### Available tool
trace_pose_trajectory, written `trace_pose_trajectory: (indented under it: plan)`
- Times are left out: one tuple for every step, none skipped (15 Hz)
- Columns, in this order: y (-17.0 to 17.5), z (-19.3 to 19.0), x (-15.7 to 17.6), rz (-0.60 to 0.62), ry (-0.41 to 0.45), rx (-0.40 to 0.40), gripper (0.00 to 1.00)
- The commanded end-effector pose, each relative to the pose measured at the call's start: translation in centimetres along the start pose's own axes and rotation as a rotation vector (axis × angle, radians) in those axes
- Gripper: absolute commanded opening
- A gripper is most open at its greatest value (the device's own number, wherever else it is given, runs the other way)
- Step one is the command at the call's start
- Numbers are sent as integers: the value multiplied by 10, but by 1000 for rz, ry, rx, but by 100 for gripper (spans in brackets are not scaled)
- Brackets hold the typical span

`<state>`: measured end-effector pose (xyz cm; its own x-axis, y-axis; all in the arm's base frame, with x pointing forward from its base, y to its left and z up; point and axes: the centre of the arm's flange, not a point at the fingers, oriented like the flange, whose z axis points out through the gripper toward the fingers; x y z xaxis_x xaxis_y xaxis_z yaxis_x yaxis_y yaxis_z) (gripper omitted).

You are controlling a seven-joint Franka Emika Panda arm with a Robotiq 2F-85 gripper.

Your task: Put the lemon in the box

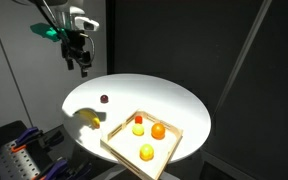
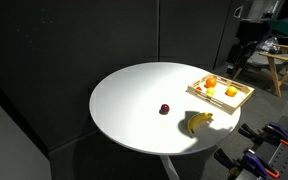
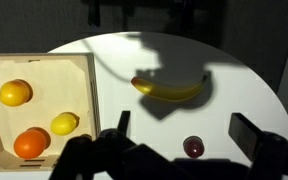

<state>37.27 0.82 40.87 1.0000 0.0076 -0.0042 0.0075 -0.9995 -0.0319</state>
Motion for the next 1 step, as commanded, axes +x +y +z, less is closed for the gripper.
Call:
trace_pose_trajectory:
  plan:
    - [0, 0, 0, 0, 0, 0, 100]
